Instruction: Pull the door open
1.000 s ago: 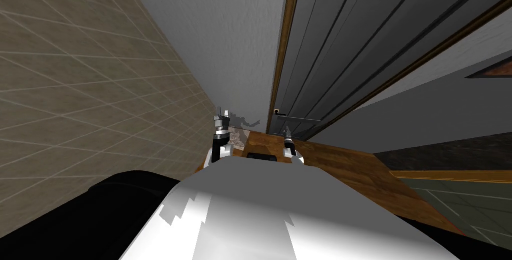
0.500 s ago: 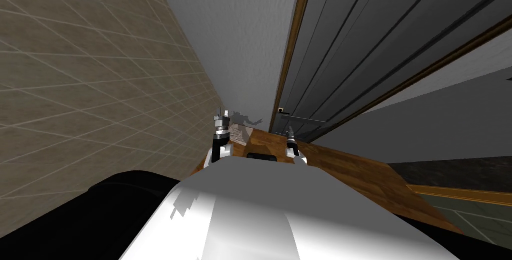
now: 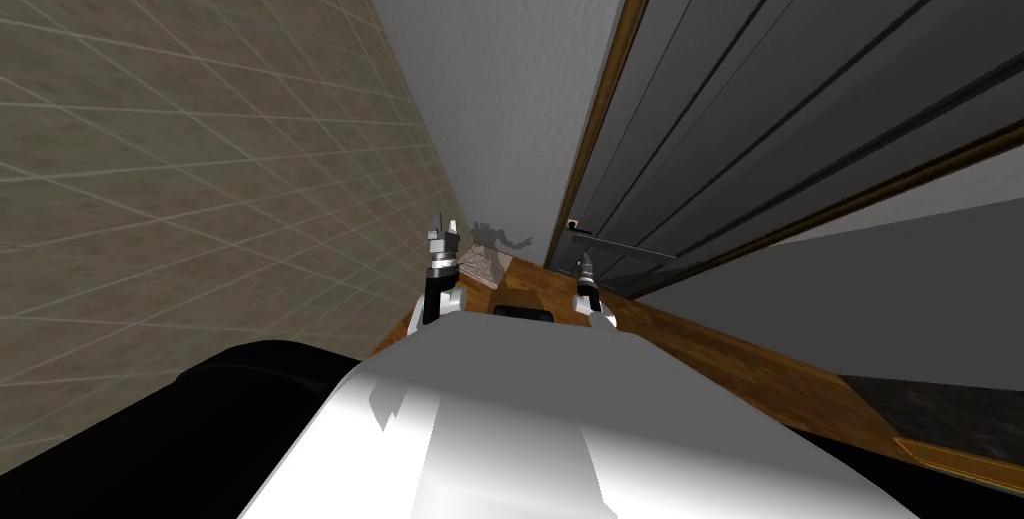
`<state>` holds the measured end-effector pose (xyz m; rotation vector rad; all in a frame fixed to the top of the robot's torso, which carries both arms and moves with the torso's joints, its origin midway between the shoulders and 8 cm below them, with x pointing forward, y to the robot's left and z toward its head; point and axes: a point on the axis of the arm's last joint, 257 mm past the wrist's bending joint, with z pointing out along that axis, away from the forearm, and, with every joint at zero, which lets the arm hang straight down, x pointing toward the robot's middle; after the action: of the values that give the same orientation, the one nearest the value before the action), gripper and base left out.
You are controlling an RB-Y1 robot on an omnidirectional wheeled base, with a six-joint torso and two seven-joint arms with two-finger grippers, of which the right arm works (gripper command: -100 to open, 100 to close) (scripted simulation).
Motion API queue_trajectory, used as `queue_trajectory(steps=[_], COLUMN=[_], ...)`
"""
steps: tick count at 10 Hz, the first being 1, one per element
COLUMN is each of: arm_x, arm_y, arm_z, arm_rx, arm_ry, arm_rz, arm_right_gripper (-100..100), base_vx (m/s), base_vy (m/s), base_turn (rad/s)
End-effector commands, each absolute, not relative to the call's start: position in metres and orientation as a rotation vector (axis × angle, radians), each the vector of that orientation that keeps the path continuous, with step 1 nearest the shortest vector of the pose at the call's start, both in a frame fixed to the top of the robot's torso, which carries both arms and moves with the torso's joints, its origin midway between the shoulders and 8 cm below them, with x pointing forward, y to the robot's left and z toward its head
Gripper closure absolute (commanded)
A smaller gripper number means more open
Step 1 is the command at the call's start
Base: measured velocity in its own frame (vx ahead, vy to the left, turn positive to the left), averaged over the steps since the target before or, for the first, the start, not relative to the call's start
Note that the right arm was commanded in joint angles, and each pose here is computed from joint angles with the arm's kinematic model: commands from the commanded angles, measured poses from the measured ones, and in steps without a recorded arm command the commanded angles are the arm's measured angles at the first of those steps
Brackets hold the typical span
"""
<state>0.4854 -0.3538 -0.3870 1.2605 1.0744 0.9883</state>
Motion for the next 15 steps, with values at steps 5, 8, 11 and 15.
queue_trajectory(steps=[5,8,11,15], arm_x=[0.4821,0.4811,0.4803,0.4796], arm_y=[-0.3601,-0.3603,-0.3599,-0.3587], arm_z=[-0.3893,-0.3904,-0.3912,-0.3921], arm_rx=[1.296,1.308,1.317,1.326], arm_ry=[1.031,1.017,1.008,0.999], arm_rz=[0.978,0.977,0.977,0.979], arm_right_gripper=[-100,-100,-100,-100], base_vx=[0.19,0.21,0.187,0.211], base_vy=[-0.055,-0.021,-0.022,-0.007], base_turn=[0.013,-0.037,-0.043,-0.056])
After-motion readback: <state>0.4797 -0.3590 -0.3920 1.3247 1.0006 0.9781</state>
